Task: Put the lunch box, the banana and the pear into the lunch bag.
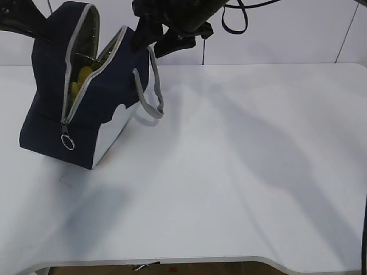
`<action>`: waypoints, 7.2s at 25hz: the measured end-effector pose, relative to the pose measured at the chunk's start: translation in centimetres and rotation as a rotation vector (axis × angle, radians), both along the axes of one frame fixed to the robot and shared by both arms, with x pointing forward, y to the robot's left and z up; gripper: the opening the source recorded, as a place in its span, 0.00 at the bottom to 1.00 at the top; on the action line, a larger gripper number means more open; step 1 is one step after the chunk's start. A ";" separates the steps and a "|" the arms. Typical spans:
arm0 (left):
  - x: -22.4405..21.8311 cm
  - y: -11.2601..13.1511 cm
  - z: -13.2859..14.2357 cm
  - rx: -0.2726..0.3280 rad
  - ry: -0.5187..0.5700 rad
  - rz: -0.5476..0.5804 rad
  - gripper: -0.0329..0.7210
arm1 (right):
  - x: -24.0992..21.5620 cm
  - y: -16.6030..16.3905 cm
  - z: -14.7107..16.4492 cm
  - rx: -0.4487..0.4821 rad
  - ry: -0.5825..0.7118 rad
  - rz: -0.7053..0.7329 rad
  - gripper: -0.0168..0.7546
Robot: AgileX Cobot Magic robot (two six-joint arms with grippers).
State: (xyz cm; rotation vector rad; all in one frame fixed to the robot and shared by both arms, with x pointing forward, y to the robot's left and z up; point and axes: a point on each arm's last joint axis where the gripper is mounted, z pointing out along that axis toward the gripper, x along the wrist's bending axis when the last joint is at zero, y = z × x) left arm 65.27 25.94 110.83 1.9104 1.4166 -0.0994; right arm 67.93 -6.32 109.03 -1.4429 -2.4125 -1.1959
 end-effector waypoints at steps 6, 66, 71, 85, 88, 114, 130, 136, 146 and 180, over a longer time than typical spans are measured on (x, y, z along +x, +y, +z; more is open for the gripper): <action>0.0 0.0 0.0 0.002 0.000 0.000 0.08 | 1.4 0.5 -1.5 0.046 -0.023 -0.051 0.60; -2.8 -15.3 -1.8 -0.123 0.090 -0.306 0.07 | -3.4 -5.5 4.7 -0.478 -0.155 -0.004 0.05; -2.8 -15.2 -1.9 -0.106 0.086 -0.305 0.07 | -3.1 -5.1 4.1 -0.449 -0.133 -0.018 0.05; -2.9 -15.4 -1.6 -0.153 0.093 -0.305 0.51 | -2.7 -4.9 3.5 -0.437 -0.123 -0.030 0.45; -3.0 -15.7 -1.3 -0.203 0.103 -0.308 0.69 | -3.1 -5.1 4.4 -0.427 -0.136 -0.040 0.51; -8.2 -7.4 9.8 0.174 -0.208 -0.071 0.66 | -17.4 -11.1 12.4 -0.371 -0.205 -0.096 0.51; -15.1 -5.5 13.6 0.162 -0.289 -0.025 0.57 | -24.5 -14.0 2.3 -0.264 -0.592 -0.089 0.41; -15.4 -5.5 13.8 0.159 -0.292 -0.021 0.57 | -23.7 -14.2 0.5 -0.243 -0.705 -0.165 0.41; -15.4 -5.5 13.9 0.141 -0.281 -0.012 0.55 | -22.5 -13.2 -3.5 -0.265 -0.767 -0.186 0.41; -15.5 -5.7 13.9 0.125 -0.276 -0.014 0.53 | -24.6 -9.8 -15.7 -0.074 -0.753 0.111 0.41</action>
